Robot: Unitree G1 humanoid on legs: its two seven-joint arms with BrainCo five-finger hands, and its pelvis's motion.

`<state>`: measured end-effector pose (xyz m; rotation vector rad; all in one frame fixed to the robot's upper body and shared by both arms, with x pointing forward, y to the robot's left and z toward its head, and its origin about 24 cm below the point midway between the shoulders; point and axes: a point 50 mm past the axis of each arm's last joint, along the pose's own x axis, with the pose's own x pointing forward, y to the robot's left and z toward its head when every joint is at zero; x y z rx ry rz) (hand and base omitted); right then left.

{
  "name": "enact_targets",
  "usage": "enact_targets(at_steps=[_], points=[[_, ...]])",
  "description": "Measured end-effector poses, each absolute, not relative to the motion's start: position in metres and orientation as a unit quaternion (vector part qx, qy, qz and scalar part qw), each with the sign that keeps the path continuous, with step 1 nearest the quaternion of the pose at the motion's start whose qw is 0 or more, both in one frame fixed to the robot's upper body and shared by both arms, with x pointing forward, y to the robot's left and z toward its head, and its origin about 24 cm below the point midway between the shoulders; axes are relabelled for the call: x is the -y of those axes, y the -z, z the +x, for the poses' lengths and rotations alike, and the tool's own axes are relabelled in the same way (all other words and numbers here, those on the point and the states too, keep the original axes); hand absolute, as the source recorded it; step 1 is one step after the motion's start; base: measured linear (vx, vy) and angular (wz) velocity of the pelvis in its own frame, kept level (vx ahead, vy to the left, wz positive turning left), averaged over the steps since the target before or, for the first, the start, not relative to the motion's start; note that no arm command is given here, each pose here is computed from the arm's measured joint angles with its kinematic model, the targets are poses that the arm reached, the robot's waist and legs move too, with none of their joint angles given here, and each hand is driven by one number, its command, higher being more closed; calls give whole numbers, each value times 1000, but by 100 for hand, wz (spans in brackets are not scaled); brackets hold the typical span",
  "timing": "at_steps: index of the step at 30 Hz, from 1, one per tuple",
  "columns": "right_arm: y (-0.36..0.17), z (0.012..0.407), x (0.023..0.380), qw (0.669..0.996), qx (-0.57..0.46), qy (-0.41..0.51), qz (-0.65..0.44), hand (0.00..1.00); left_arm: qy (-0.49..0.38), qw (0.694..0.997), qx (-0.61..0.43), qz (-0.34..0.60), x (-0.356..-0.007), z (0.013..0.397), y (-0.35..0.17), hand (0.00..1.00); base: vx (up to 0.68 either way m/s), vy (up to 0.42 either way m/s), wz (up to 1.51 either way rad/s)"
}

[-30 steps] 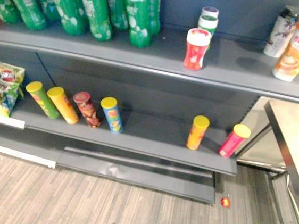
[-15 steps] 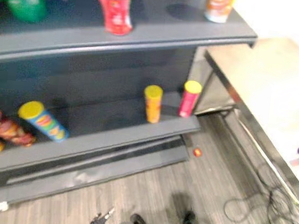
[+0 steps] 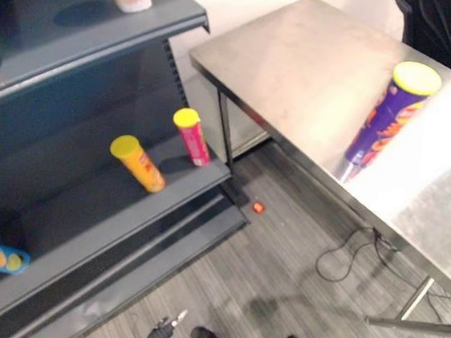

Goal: Put the gum and the chips on the shelf.

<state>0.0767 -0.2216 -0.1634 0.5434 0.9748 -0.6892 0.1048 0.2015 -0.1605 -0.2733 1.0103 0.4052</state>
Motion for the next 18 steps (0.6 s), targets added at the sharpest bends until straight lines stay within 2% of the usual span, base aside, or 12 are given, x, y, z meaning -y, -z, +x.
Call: enact_targets(at_steps=[4,9,11,16,18], points=[[165,72,220,786,-460,324,257,0,-208,844,-475,-139,-206,104,160,0,-74,-60,-21],[161,73,235,795,-450,331,235,0,-236,843,-451,-174,-206,103,158,0,18,-86,-97],[158,74,249,799,-441,342,225,0,-219,844,-456,-177,-197,103,159,0,75,93,-122],[156,73,256,793,-428,365,234,0,-217,842,-460,-180,-193,101,161,0,128,176,-97],[160,68,246,783,-434,368,249,0,-208,850,-455,-162,-196,107,158,0,142,214,-33]])
